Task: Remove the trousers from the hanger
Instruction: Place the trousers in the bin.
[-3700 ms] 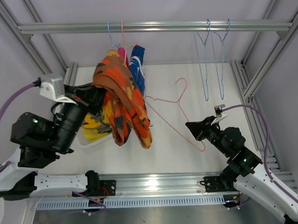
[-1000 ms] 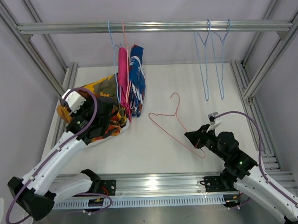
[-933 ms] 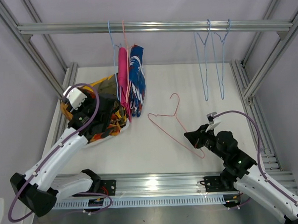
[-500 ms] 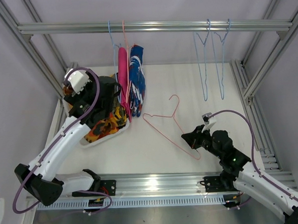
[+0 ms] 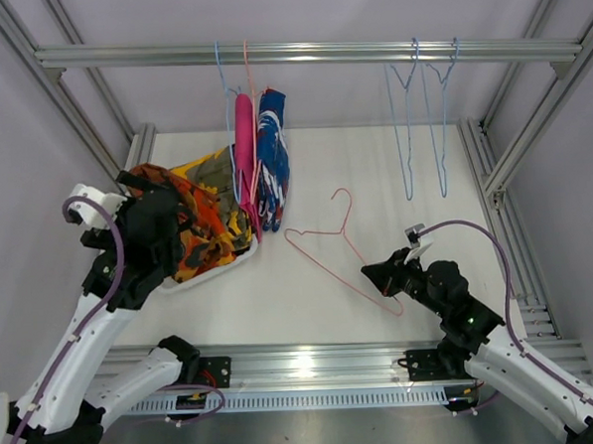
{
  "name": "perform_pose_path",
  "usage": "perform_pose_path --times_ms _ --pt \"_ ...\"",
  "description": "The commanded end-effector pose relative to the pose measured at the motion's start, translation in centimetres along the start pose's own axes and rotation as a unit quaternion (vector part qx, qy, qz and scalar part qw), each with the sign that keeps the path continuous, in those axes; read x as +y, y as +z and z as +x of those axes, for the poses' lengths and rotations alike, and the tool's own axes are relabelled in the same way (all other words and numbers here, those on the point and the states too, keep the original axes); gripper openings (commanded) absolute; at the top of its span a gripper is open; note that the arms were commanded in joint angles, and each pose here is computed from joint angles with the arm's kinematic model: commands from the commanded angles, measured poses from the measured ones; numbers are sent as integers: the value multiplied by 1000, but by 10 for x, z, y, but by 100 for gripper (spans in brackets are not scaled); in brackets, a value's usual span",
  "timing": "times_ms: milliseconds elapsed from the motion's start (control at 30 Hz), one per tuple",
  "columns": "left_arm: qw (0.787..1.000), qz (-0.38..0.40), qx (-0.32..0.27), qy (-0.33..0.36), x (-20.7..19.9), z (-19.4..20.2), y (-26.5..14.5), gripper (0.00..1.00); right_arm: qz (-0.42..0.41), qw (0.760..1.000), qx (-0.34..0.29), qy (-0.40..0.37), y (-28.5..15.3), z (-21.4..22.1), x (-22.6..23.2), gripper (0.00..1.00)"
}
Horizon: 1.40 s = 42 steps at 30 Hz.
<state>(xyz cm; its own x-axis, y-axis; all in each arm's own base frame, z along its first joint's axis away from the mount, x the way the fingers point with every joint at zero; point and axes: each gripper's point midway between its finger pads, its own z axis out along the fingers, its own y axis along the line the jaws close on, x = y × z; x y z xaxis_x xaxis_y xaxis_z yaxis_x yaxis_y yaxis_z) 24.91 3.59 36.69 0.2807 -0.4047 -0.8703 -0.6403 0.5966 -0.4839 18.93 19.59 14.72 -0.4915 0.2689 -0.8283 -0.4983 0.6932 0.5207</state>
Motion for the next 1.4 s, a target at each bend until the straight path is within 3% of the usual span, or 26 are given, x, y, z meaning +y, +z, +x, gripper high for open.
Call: perform_pose_path --times_ms 0,333,667,1000,1133,1367 --pt "998 -45 38 26 24 41 8 99 -19 1000 -12 -1 -4 -9 9 0" --pt "988 -118 100 30 36 114 30 99 -16 1000 -3 -3 -15 -3 7 0" --pt "990 -74 102 58 -19 158 75 99 -26 1000 -2 -4 -13 -2 10 0" --pt "980 2 176 94 -68 242 91 99 -28 1000 13 -1 5 10 6 0" --pt "976 66 173 113 -96 242 83 100 -23 1000 18 -2 5 12 3 0" --pt "978 58 170 102 -93 204 63 99 -31 999 15 2 0 9 8 0"
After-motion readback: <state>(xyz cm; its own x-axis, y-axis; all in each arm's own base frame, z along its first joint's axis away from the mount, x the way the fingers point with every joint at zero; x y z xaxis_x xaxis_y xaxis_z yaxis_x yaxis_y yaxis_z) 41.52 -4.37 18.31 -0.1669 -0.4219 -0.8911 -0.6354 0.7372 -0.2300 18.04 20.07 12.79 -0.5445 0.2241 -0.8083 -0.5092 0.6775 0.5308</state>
